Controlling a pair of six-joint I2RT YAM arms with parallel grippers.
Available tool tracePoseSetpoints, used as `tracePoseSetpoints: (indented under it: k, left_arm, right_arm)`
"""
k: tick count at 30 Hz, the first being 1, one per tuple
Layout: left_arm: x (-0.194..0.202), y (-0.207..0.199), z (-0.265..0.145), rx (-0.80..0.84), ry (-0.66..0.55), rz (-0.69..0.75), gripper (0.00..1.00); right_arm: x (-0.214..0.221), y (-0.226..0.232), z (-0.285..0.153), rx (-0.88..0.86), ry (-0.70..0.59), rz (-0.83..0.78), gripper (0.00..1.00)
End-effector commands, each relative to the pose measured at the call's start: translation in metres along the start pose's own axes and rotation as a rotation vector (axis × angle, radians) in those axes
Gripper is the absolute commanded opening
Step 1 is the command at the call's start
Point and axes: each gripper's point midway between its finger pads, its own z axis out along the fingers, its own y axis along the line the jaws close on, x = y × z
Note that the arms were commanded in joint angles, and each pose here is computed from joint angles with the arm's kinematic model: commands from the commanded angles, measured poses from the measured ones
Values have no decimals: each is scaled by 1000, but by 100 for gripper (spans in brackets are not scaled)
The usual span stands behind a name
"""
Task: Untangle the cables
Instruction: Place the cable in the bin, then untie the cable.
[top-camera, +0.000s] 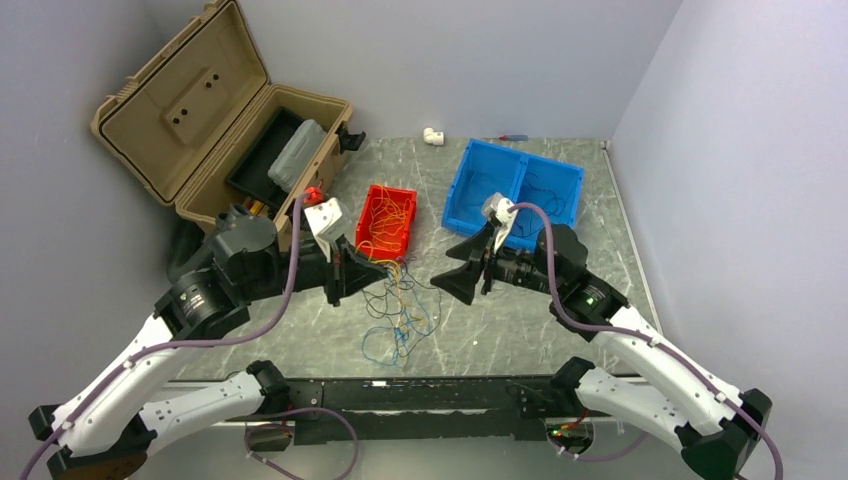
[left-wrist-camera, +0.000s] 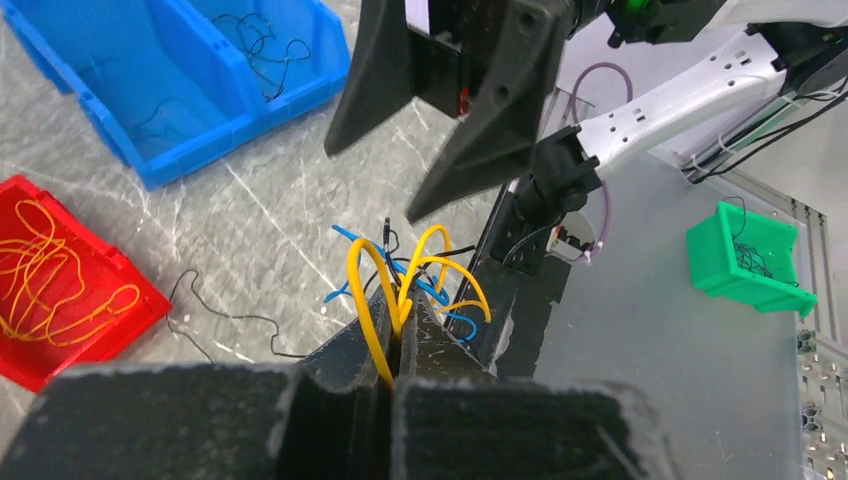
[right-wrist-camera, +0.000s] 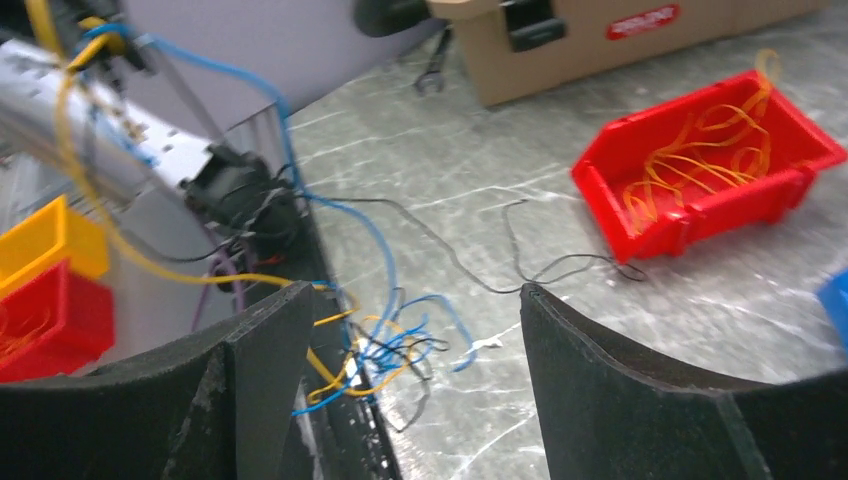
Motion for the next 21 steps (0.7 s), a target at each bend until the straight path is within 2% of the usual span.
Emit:
tracePoseSetpoints:
  k: [1, 5, 12, 13, 14, 17, 19, 20, 21]
  left_arm:
    - [-28, -17, 6, 96, -88, 57, 0]
    - [-31, -19, 8, 113, -92, 57, 0]
    - [-32, -17, 7, 93, -96, 52, 0]
    - [-31, -15, 7, 87, -96, 53, 0]
    - [-32, -15, 6, 85, -98, 53, 0]
    - [-31, -13, 5, 70, -98, 52, 0]
    - [-29, -11, 3, 57, -94, 51, 2]
    - [-28, -10, 3, 48, -91, 51, 11]
    - [-26, -7, 2, 35, -89, 49, 26]
  right_arm:
    - [0, 38, -7, -230, -17, -77, 77]
    - [7, 40, -3, -261, 9, -73, 75]
    - [6, 52, 3, -352, 7, -80, 67]
    - [7, 54, 3, -367, 10, -81, 64]
    - [9, 55, 3, -371, 14, -79, 54]
    - [12, 45, 6, -312, 26, -63, 2]
    - [8, 36, 5, -242, 12, -59, 0]
    - [3, 27, 4, -168, -6, -53, 0]
    - [-1, 16, 2, -93, -13, -38, 0]
